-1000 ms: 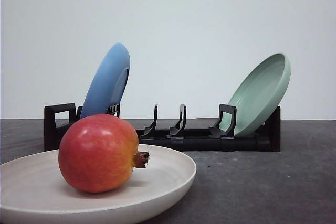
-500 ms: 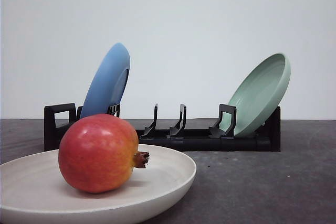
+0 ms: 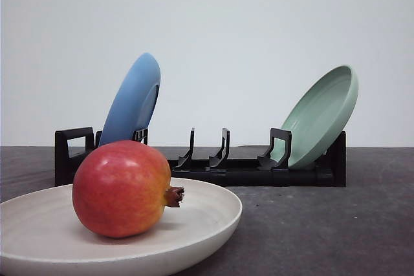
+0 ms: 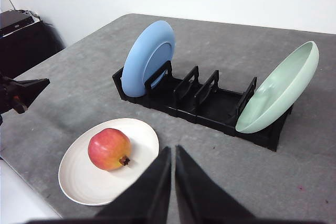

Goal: Place pomegranate in white plate

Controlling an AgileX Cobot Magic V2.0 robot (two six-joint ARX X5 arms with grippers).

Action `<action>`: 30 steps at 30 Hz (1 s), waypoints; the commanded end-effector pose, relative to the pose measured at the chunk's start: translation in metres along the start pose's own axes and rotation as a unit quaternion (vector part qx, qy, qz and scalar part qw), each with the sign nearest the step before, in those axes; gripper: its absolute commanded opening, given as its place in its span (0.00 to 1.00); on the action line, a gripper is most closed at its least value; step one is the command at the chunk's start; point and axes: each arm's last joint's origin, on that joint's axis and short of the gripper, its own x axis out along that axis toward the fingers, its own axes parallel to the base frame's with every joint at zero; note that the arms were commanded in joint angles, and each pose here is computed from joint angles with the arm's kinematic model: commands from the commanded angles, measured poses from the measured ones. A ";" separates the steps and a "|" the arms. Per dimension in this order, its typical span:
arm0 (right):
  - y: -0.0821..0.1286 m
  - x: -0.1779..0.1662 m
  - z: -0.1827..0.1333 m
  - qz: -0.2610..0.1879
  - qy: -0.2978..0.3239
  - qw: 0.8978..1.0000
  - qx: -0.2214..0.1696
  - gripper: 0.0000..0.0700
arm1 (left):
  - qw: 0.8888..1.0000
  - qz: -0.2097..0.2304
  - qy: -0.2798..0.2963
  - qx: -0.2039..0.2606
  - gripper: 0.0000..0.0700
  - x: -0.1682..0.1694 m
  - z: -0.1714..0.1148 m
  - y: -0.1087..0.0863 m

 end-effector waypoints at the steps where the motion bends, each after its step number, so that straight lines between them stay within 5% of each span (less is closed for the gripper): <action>1: 0.001 0.000 0.003 0.006 -0.006 1.000 -0.004 0.01 | 1.000 -0.001 -0.001 -0.001 0.00 0.001 -0.002 0.000; 13: 0.000 0.000 0.002 -0.010 -0.008 1.000 0.000 0.01 | 1.000 -0.001 -0.001 -0.001 0.00 0.001 -0.002 0.000; 20: -0.005 0.011 -0.006 -0.106 -0.023 0.994 0.025 0.01 | 1.000 -0.001 -0.001 -0.001 0.00 0.001 -0.002 0.000; 24: -0.019 0.034 -0.020 -0.201 -0.059 0.978 0.012 0.01 | 1.000 -0.001 -0.001 -0.001 0.00 0.001 -0.002 0.000; 30: -0.059 0.069 -0.055 -0.321 -0.153 0.934 0.020 0.01 | 1.000 -0.001 -0.001 -0.001 0.00 0.001 -0.002 0.000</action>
